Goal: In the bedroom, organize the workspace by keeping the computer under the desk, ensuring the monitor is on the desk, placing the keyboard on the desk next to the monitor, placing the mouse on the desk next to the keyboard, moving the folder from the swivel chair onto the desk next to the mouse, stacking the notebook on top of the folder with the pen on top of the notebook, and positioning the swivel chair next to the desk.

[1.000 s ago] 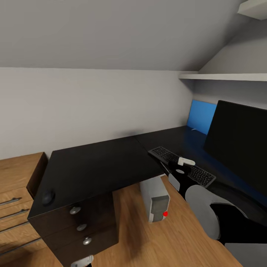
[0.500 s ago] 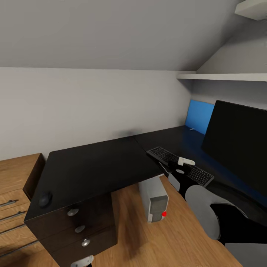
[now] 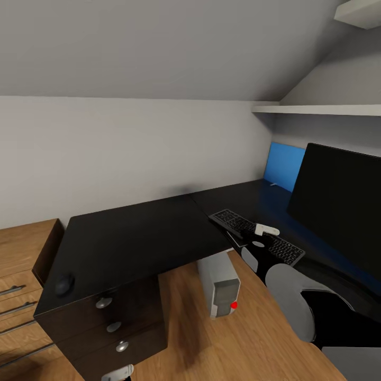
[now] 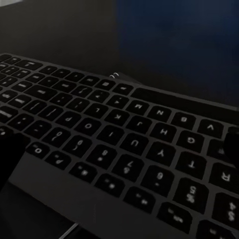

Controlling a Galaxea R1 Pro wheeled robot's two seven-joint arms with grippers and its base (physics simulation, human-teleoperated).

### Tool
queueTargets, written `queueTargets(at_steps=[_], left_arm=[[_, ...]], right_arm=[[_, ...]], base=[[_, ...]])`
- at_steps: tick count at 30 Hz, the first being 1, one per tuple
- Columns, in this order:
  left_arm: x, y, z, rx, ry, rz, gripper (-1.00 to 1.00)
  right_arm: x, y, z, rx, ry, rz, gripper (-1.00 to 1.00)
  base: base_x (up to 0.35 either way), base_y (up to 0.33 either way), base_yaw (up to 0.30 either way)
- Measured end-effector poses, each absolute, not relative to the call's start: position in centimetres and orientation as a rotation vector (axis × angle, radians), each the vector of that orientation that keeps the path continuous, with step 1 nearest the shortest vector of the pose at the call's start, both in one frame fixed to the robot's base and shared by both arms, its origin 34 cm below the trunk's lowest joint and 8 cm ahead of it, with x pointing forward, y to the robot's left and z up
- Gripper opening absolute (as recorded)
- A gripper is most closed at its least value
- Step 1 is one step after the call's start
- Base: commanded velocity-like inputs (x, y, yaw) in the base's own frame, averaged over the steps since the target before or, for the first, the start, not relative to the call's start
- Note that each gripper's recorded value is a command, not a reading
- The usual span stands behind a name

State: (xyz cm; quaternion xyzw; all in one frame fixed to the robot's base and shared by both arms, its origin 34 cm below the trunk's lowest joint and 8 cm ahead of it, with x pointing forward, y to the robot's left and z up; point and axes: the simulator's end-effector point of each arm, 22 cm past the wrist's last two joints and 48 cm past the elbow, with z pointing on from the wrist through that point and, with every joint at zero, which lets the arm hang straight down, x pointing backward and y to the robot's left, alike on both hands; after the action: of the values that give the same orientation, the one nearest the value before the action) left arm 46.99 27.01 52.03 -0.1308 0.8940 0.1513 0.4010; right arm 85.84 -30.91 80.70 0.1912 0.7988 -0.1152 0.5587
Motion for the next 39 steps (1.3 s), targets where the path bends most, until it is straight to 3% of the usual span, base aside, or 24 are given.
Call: queueTargets(at_steps=[39], left_arm=[[45.4, 27.4, 50.7, -0.297, 2.305, 0.413, 1.00]], right_arm=[[86.8, -33.4, 81.3, 0.383, 1.863, -0.208, 1.00]], base=[[0.032, 0.000, -0.002]])
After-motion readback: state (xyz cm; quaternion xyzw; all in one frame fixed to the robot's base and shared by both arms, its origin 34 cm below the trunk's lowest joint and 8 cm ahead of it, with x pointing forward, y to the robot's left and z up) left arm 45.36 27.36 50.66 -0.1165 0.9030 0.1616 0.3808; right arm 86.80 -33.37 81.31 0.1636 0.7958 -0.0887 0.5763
